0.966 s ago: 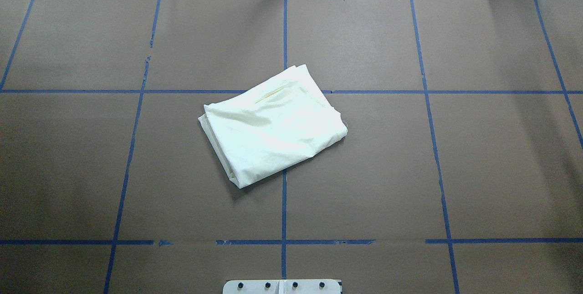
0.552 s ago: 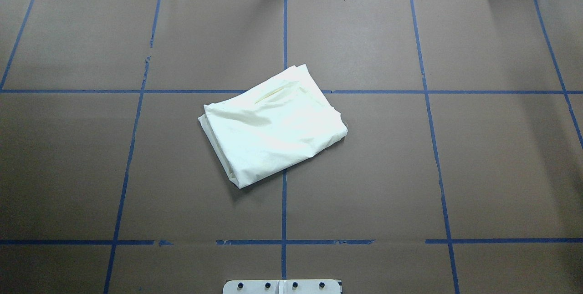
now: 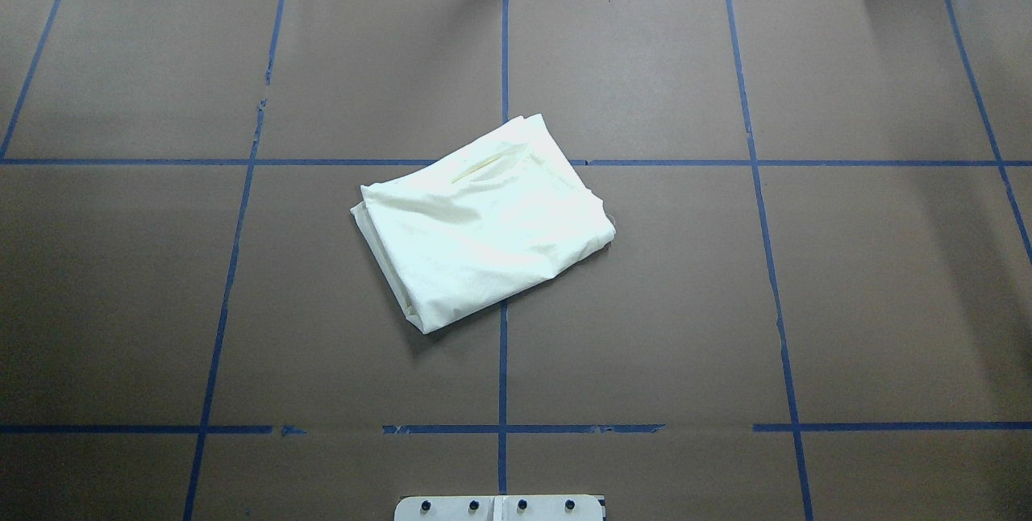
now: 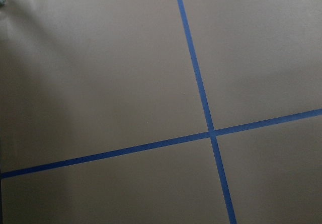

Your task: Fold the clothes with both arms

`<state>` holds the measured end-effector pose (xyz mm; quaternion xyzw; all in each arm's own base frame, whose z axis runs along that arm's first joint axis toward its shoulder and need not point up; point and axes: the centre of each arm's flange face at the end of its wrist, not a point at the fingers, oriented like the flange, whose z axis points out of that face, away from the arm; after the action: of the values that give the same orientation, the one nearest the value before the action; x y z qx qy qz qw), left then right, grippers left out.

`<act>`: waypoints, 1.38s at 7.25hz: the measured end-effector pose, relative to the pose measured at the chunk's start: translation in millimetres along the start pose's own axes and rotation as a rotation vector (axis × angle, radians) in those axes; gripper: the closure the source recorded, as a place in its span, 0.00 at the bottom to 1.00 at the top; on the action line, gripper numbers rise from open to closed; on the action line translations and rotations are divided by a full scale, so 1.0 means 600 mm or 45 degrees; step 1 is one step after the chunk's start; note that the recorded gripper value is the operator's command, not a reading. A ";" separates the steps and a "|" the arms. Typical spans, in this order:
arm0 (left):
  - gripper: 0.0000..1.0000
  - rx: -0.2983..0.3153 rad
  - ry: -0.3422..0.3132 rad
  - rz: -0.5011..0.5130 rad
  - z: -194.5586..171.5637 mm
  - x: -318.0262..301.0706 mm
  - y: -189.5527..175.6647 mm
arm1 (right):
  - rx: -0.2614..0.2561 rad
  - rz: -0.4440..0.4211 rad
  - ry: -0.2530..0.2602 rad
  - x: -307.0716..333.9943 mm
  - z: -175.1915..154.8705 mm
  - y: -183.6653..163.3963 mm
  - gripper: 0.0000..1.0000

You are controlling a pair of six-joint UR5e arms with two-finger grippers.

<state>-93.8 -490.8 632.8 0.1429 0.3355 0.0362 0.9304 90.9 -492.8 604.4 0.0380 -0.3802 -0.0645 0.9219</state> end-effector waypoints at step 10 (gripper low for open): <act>0.00 -0.202 0.029 -0.100 0.007 0.041 0.024 | -0.041 0.092 -0.011 0.024 0.030 0.033 0.00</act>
<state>-72.0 -474.1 624.9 0.0553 0.3475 0.0277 0.9356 89.8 -475.9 629.5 0.0091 -0.3844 -0.0376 0.9224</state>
